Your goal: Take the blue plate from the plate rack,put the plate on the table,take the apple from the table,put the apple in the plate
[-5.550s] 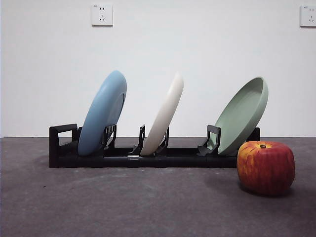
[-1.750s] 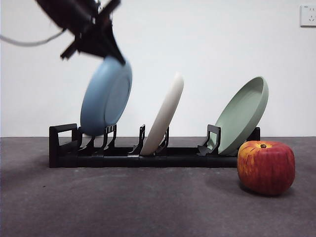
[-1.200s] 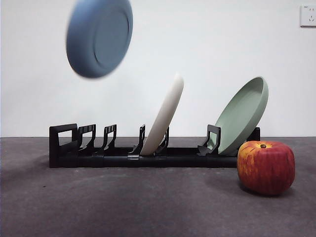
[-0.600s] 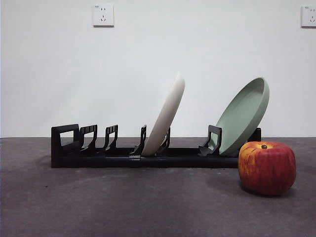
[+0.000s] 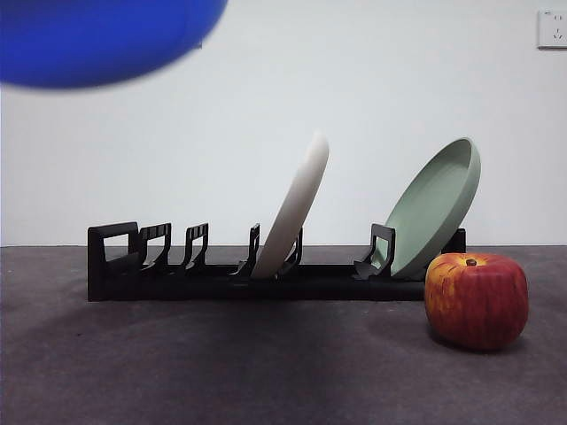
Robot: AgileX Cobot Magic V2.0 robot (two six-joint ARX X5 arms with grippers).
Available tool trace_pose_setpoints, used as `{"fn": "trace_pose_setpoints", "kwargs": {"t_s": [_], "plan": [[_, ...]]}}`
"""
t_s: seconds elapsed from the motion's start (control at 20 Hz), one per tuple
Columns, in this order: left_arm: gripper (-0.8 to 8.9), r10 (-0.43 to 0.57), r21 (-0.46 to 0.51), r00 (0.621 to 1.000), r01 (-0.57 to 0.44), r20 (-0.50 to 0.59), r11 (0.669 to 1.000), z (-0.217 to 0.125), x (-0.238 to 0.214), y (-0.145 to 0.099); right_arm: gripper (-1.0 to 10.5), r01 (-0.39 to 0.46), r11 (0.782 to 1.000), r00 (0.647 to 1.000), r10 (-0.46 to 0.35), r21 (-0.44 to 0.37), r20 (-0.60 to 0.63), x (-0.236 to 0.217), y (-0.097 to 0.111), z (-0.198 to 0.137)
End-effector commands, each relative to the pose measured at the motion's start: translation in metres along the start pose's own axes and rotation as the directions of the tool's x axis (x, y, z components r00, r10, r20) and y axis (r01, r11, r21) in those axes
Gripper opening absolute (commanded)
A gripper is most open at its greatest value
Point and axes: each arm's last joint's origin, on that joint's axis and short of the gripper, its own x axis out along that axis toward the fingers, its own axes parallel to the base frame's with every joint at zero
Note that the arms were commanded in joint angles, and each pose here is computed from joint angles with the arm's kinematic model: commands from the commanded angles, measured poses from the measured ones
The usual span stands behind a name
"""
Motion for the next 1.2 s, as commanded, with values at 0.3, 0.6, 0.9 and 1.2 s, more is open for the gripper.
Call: {"fn": "trace_pose_setpoints", "kwargs": {"t_s": [0.3, 0.6, 0.9, 1.2], "plan": [[-0.09, -0.216, 0.114, 0.975, 0.21, 0.049, 0.971, 0.015, 0.081, -0.067, 4.1, -0.003, 1.0, 1.0, 0.003, -0.007, 0.009, -0.001, 0.001, 0.001], [-0.09, -0.234, 0.17, 0.967, 0.25, -0.104, 0.953, 0.024, 0.154, -0.081, 4.1, -0.002, 1.0, 1.0, 0.002, -0.003, 0.002, -0.001, 0.001, 0.0], [0.54, -0.316, 0.129, 0.922, 0.349, -0.225, 0.928, 0.019, 0.196, -0.09, 4.1, -0.002, 1.0, 1.0, 0.002, -0.002, -0.002, -0.001, 0.001, 0.0], [3.8, -0.389, 0.088, 0.895, 0.415, -0.217, 0.906, 0.021, 0.197, -0.088, 4.1, 0.001, 1.0, 0.999, -0.001, 0.004, -0.053, -0.001, 0.0, -0.005]]}}
